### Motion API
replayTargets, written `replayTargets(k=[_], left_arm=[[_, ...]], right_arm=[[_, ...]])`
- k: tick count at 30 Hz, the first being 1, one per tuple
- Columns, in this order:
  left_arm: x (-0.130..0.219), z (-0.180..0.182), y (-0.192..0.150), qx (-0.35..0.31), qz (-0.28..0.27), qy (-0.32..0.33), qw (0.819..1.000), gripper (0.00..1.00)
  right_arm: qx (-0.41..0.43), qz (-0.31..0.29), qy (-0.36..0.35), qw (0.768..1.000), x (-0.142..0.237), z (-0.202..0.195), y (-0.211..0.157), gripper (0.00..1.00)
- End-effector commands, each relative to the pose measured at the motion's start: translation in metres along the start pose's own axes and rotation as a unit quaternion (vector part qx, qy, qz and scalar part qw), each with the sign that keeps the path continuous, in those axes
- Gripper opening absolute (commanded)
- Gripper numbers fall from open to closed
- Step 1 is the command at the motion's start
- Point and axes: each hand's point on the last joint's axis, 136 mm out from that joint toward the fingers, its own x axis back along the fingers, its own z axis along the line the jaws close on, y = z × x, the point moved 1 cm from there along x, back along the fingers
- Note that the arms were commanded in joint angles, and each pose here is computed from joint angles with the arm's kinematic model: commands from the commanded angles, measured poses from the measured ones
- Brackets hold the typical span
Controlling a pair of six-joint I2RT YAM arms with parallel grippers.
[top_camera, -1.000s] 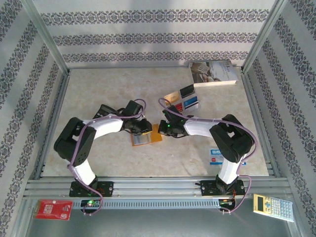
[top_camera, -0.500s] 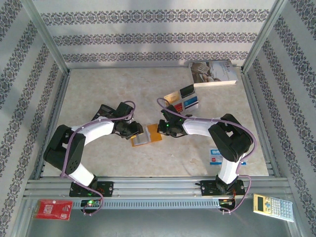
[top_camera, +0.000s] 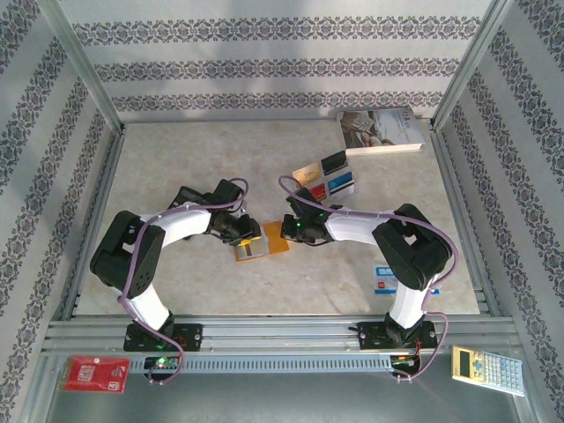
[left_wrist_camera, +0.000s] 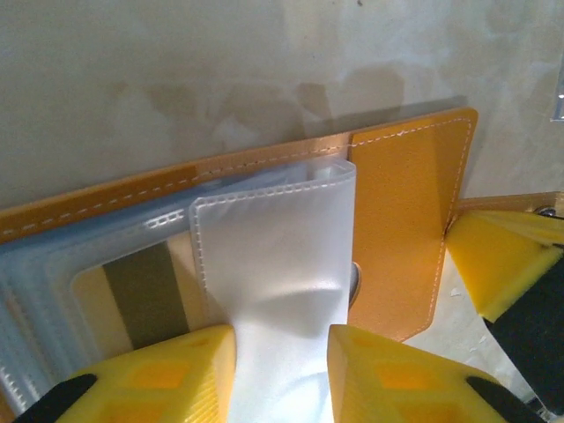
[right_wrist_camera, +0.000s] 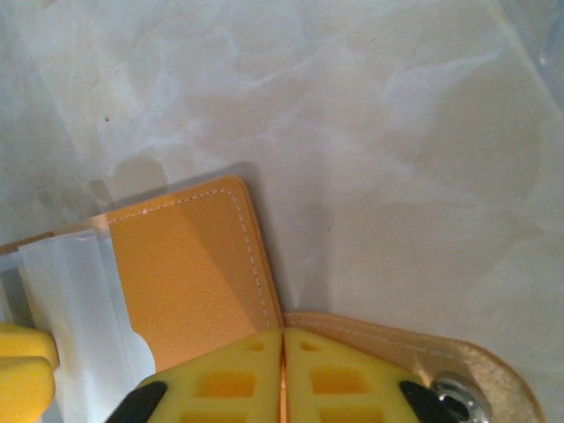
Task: Take the credit cards out of the card holder
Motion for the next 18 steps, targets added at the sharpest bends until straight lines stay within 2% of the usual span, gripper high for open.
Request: replayTargets(k=[1, 5, 13, 18], left_arm=[[-0.011, 0.027, -0.007, -0.006, 0.017, 0.052, 0.998, 0.31], [-0.013, 0.035, -0.010, -0.012, 0.021, 0.066, 0.998, 0.26], [-0.017, 0.036, -0.011, -0.010, 0.022, 0.059, 0.998, 0.09], [-0.017, 0.035, -0.012, -0.009, 0.021, 0.056, 0.998, 0.04]], right_arm=[[0.036, -0.019, 0.011, 0.999, 0.020, 0.018, 0.005, 0.18], [0.064, -0.017, 0.029, 0.997, 0.024, 0.034, 0.004, 0.24], [0.072, 0.030, 0.057, 0.995, 0.002, 0.054, -0.014, 0.26], [0.075, 0.060, 0.075, 0.993, -0.009, 0.061, -0.021, 0.29]])
